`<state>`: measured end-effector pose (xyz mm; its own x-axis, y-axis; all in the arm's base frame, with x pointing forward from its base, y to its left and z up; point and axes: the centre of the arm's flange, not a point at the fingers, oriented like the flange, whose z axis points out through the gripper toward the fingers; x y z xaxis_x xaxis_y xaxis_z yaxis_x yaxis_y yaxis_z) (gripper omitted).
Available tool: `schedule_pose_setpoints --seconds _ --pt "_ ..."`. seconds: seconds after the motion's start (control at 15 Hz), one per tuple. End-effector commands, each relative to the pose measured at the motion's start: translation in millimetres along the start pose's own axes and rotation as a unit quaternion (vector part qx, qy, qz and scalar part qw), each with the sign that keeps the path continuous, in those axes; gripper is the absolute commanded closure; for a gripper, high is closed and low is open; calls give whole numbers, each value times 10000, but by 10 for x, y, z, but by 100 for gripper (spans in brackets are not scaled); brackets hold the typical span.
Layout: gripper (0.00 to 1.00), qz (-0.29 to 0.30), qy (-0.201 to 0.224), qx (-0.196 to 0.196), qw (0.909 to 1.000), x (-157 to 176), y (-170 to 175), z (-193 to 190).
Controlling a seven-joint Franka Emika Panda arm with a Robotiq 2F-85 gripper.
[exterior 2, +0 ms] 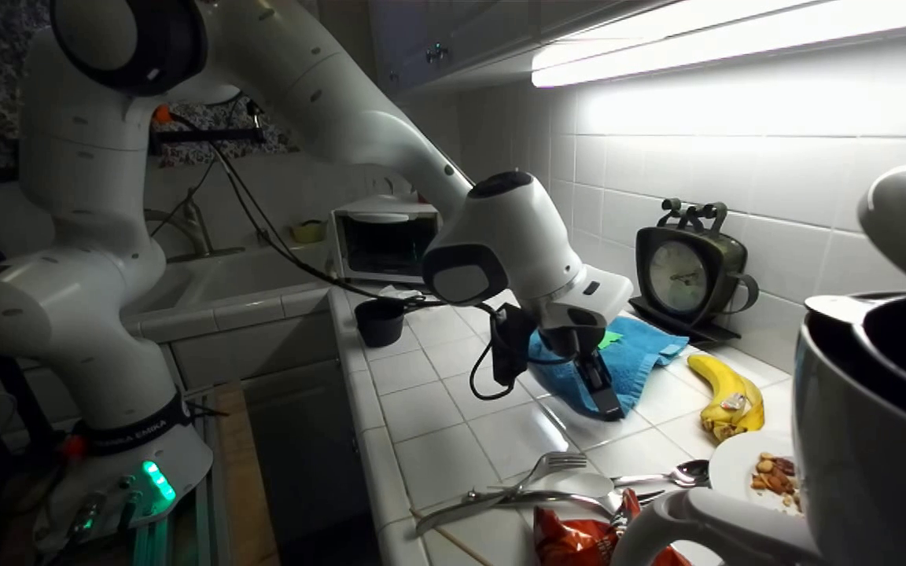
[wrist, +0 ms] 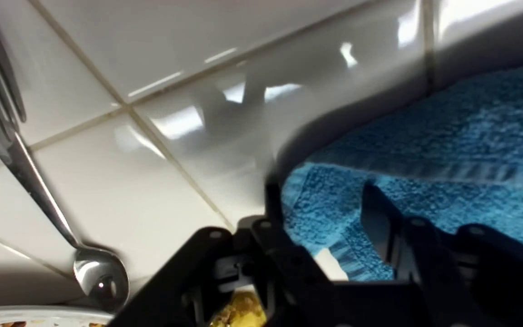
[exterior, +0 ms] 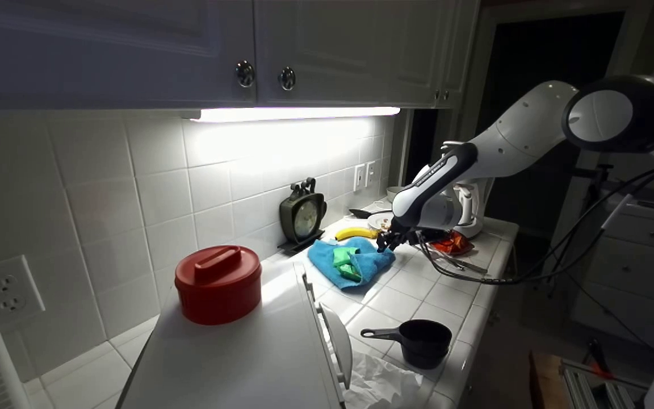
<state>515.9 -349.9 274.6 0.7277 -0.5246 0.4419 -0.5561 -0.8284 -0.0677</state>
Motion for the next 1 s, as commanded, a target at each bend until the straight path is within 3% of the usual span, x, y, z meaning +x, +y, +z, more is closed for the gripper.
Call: schedule_pose_setpoints --seconds 0.0,0.13,0.33,0.73,0.93 --pt "81 -79 51 221 9997 47 -55 19" --pt "92 -146 59 356 9992 48 -143 -99" --pt "98 -377 38 454 9983 56 -268 -349" --pt "94 -930 -163 457 9945 36 -295 -821" --pt "94 -1332 -488 522 9885 -59 -259 -979"
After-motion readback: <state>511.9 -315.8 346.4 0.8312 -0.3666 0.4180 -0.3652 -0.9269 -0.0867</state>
